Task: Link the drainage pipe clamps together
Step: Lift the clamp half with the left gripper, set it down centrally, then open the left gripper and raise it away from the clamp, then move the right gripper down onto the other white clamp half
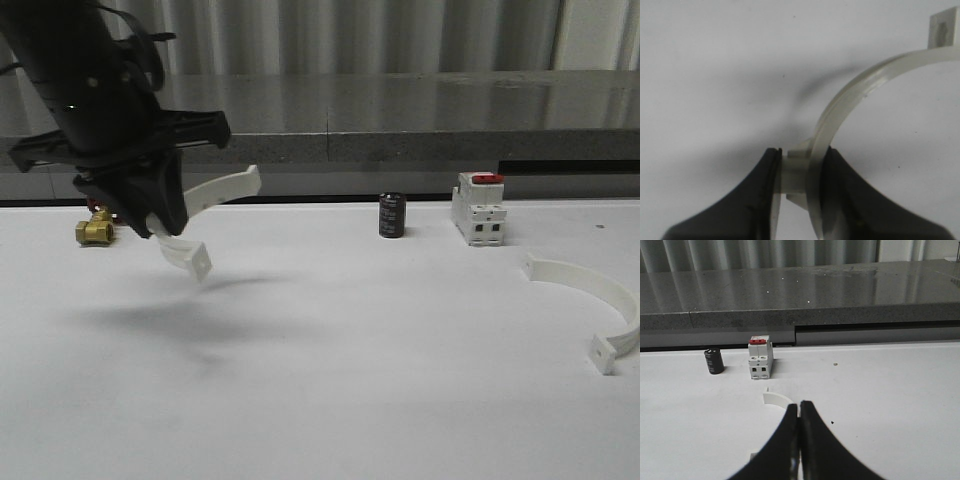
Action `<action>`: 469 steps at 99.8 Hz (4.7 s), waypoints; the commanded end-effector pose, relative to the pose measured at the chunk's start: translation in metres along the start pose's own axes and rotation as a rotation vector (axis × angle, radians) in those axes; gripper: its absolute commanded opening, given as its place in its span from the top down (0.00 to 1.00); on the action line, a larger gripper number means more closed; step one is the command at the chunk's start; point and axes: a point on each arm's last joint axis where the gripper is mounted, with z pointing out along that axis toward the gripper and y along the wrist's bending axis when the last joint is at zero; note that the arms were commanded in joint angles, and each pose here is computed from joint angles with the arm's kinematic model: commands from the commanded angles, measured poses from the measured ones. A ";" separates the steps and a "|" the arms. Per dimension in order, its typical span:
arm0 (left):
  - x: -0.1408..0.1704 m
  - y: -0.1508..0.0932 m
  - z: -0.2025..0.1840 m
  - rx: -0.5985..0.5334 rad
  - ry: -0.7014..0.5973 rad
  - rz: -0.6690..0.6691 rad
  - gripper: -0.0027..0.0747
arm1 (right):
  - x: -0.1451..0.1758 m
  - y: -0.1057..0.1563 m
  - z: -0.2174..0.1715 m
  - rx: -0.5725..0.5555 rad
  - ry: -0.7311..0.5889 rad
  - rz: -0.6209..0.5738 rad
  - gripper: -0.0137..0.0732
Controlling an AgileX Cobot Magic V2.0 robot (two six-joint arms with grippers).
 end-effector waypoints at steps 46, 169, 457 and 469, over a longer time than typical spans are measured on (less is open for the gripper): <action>-0.014 -0.027 0.031 0.015 0.004 -0.011 0.95 | -0.014 0.001 -0.003 0.000 -0.116 -0.015 0.92; -0.024 -0.032 -0.012 0.058 -0.151 0.057 0.21 | -0.014 0.001 -0.003 0.000 -0.116 -0.015 0.92; 0.261 0.075 -0.208 -0.139 -0.927 0.002 0.99 | -0.126 0.010 0.148 0.050 0.695 0.003 0.92; 0.261 0.075 -0.208 -0.139 -0.927 0.002 0.99 | -0.114 0.010 0.159 0.050 0.759 0.027 0.80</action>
